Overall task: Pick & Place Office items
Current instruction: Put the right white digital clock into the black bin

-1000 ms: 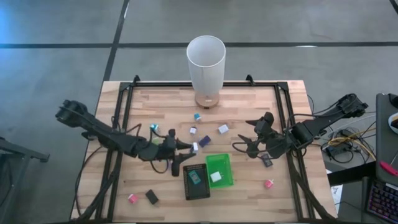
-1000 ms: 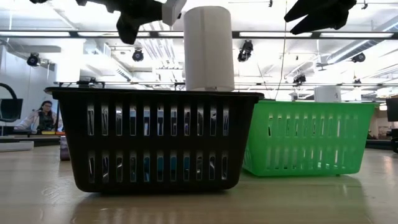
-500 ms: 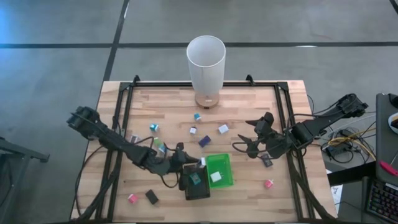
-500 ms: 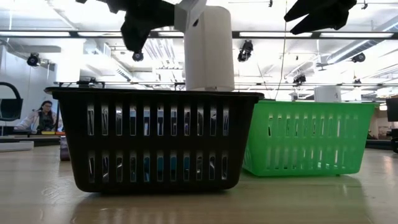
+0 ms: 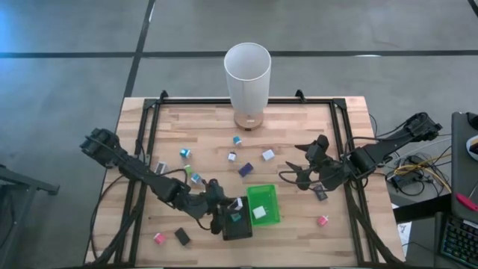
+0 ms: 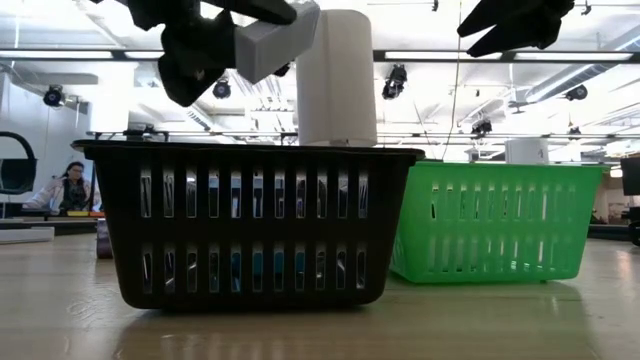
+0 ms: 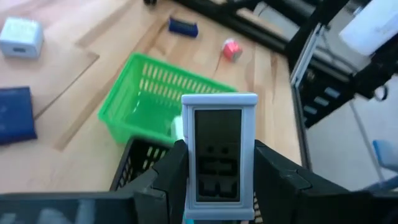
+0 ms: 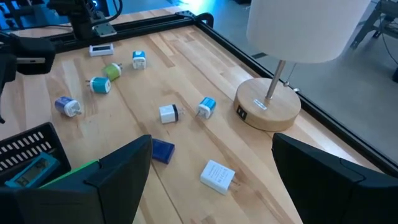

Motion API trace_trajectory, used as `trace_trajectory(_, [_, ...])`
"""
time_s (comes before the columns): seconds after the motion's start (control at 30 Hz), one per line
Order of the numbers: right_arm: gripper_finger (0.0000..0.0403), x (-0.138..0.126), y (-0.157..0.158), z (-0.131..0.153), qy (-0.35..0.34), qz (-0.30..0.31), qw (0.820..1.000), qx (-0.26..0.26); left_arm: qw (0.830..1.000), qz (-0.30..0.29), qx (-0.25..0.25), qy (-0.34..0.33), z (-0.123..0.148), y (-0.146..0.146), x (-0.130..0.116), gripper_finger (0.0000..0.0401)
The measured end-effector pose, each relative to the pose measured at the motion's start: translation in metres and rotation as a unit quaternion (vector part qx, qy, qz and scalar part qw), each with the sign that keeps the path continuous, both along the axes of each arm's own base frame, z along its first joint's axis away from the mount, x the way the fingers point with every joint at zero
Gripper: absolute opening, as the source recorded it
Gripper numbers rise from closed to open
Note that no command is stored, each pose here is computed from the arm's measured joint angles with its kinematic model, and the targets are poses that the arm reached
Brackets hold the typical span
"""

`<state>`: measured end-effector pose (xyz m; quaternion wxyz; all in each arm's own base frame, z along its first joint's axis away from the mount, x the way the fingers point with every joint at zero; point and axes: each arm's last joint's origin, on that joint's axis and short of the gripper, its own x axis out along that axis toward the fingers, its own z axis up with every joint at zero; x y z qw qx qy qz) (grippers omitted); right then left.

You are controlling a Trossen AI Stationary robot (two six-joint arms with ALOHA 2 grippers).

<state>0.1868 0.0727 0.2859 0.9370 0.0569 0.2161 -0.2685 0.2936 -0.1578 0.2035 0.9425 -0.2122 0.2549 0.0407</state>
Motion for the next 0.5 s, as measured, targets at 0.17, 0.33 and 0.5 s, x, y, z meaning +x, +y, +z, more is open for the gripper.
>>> trace_trajectory(0.17, [0.0325, 0.0, 0.0, 0.0, -0.002, -0.002, 1.0, 0.003, 0.998, -0.013, -0.008, 0.061, 0.006, -0.002, 0.0, 0.0144])
trace_trajectory(0.33, [0.0325, 0.0, 0.0, 0.0, -0.003, -0.003, 1.0, 0.005, 0.993, -0.015, -0.014, 0.119, 0.013, -0.002, -0.002, 0.0144])
trace_trajectory(0.5, [0.0325, 0.0, 0.0, 0.0, -0.004, -0.003, 1.0, 0.006, 0.989, -0.033, -0.038, 0.14, 0.014, -0.001, -0.001, 0.0144])
